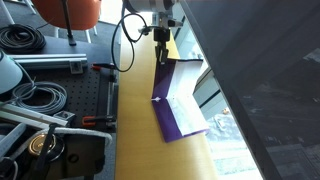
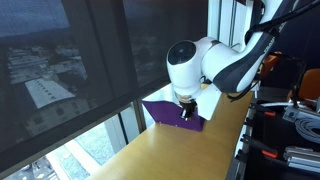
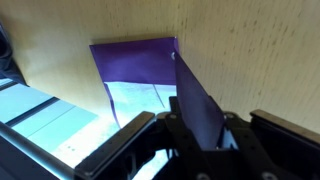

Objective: Open the purple file holder

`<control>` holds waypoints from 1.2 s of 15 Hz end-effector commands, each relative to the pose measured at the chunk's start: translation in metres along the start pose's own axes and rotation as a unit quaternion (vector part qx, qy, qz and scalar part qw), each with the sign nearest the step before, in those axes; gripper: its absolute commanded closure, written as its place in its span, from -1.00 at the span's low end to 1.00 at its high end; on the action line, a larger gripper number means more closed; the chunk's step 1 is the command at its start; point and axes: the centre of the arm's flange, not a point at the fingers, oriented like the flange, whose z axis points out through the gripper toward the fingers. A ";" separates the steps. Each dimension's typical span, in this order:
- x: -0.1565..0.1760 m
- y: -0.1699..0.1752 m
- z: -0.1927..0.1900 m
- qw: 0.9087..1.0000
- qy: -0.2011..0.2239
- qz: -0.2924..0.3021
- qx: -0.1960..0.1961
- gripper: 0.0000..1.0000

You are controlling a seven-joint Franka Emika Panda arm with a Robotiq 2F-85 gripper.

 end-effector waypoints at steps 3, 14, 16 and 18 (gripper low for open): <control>0.006 0.010 -0.009 1.000 -0.007 -0.001 0.006 -0.53; 0.010 0.128 -0.095 0.959 0.027 -0.051 0.276 -1.00; 0.002 0.157 -0.081 0.948 0.023 -0.047 0.313 -1.00; -0.005 0.177 -0.059 0.941 0.018 -0.044 0.335 -1.00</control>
